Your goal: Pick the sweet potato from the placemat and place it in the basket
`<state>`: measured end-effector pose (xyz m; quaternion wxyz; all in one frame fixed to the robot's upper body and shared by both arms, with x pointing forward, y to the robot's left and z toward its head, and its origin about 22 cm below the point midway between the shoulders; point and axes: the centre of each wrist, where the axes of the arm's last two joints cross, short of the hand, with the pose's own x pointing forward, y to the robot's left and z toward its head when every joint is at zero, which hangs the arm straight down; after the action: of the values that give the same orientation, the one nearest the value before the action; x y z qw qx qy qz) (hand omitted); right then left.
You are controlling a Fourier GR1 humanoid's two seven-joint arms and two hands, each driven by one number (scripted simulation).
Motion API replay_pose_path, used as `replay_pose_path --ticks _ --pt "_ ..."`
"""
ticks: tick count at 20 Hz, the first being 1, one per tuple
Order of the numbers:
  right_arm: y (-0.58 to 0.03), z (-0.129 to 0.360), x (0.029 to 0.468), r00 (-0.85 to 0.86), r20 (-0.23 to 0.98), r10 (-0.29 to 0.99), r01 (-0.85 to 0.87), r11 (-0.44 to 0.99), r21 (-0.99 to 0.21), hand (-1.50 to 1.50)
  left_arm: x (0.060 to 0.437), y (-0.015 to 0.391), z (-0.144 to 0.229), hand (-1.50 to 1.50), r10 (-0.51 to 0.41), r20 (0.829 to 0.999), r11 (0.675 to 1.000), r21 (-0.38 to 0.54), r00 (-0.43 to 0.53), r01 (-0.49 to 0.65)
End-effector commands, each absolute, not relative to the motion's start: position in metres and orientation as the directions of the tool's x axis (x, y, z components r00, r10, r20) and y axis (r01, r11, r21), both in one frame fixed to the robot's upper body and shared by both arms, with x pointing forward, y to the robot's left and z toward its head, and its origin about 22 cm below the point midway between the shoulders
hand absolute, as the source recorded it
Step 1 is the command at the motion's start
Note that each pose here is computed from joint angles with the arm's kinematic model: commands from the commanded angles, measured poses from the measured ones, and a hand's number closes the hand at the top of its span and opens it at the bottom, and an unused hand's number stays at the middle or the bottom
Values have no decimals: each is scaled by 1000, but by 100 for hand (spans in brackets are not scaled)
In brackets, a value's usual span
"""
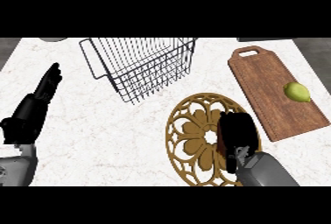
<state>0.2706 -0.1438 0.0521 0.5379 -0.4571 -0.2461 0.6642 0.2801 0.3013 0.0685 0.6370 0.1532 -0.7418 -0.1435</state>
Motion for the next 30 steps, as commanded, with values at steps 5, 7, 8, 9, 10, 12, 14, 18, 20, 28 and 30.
replay_pose_path --ticks 5,7,8,9,10,12,14,18,20,28,30 --pt "-176 69 267 757 -17 654 -168 170 -971 150 273 309 64 0 -416 901 909 409 -119 -81" --pt "-157 85 258 786 96 611 -14 174 -985 150 276 307 72 0 -420 899 908 416 -127 -60" --pt "-160 104 263 784 189 591 119 155 -981 150 269 306 60 0 -404 905 915 403 -135 -37" --pt "-151 116 260 757 268 596 216 158 -963 150 277 307 71 0 -414 900 910 412 -139 -40" --pt "-149 133 257 728 342 593 313 156 -937 150 270 306 64 0 -411 900 911 411 -145 -31" --pt "-141 169 250 608 502 615 498 197 -844 150 278 304 71 0 -403 903 914 405 -146 -18" --pt "-131 192 242 518 581 627 593 226 -773 150 278 294 65 0 -399 901 915 403 -168 -9" --pt "-103 230 234 395 638 661 690 244 -681 150 288 288 77 0 -392 902 916 401 -180 13" --pt "-81 248 249 394 605 692 693 209 -690 150 295 299 81 0 -403 894 910 414 -197 22" --pt "-58 324 291 313 649 693 649 343 -679 150 295 276 73 0 -393 896 911 409 -206 44" --pt "-40 325 303 325 637 699 624 348 -700 150 304 268 83 0 -397 893 907 417 -210 56"
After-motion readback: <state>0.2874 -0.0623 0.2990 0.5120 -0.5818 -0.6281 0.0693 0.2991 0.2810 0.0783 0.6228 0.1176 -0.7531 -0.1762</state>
